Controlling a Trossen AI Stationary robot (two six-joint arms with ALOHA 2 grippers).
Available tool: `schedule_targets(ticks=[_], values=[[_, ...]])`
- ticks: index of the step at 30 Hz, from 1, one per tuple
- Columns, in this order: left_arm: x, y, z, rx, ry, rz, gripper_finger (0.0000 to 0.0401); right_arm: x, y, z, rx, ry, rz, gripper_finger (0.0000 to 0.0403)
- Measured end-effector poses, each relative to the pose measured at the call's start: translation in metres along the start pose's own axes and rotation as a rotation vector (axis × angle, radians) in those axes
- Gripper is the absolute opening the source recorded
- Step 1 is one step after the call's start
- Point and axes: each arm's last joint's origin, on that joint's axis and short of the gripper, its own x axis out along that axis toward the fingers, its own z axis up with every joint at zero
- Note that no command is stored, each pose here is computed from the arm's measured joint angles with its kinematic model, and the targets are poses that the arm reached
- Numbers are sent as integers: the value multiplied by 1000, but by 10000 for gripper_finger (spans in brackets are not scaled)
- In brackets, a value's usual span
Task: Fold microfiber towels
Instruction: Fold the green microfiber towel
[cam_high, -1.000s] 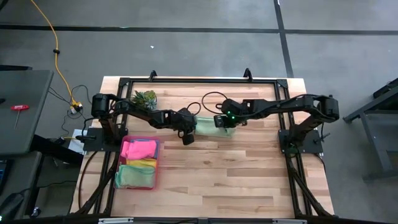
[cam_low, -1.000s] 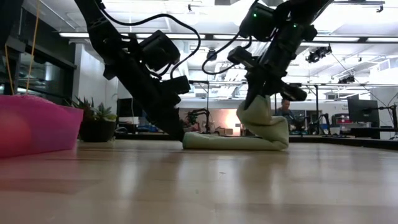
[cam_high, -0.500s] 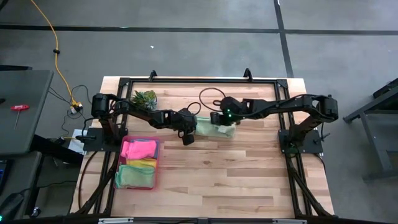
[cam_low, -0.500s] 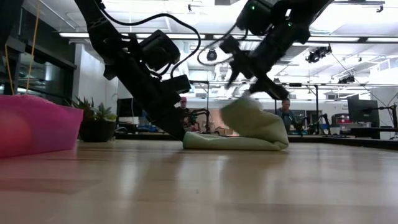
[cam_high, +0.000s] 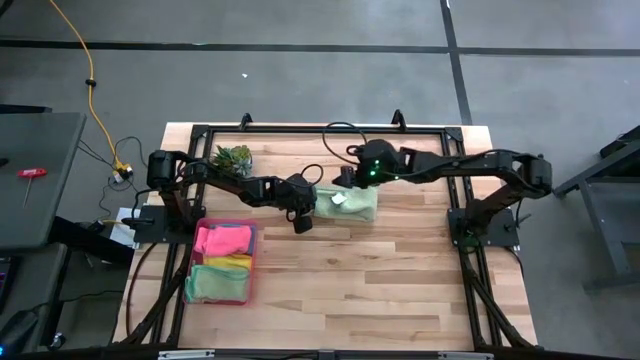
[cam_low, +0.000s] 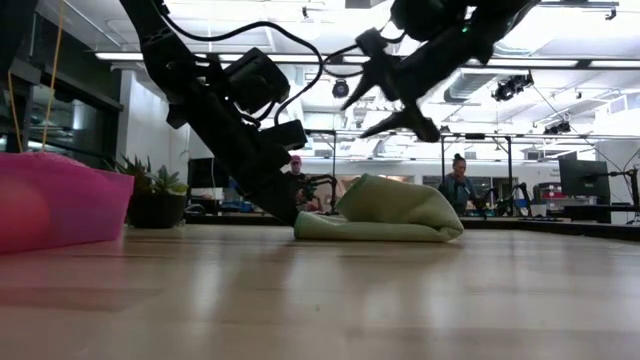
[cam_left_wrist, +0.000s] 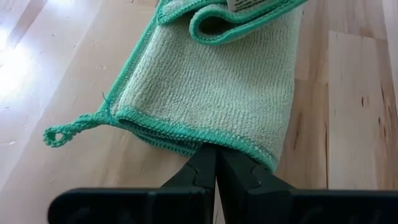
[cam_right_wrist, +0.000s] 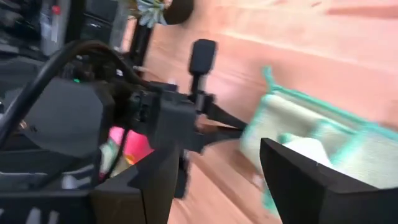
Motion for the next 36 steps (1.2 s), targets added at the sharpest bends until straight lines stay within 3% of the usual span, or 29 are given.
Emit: schedule_targets(ticks=[8, 13, 19, 24, 29, 36], values=[[-12, 1, 3, 31, 32, 3, 0, -45, -1, -2, -139, -33, -126, 215], [-33, 2, 10, 61, 28, 9, 0, -56, -3, -6, -199, -1, -171, 215], [-53, 0, 35, 61, -185, -32, 0, -57, -6, -8, -227, 20, -200, 215], [-45, 1, 47, 46, -262, 5, 5, -57, -6, -8, -236, 22, -201, 215], [-31, -5, 65, 123, -228, -22, 37, -57, -7, -8, -234, 27, -207, 215], [-28, -8, 88, 277, -219, 74, 110, -57, -7, -8, -242, 28, -207, 215]])
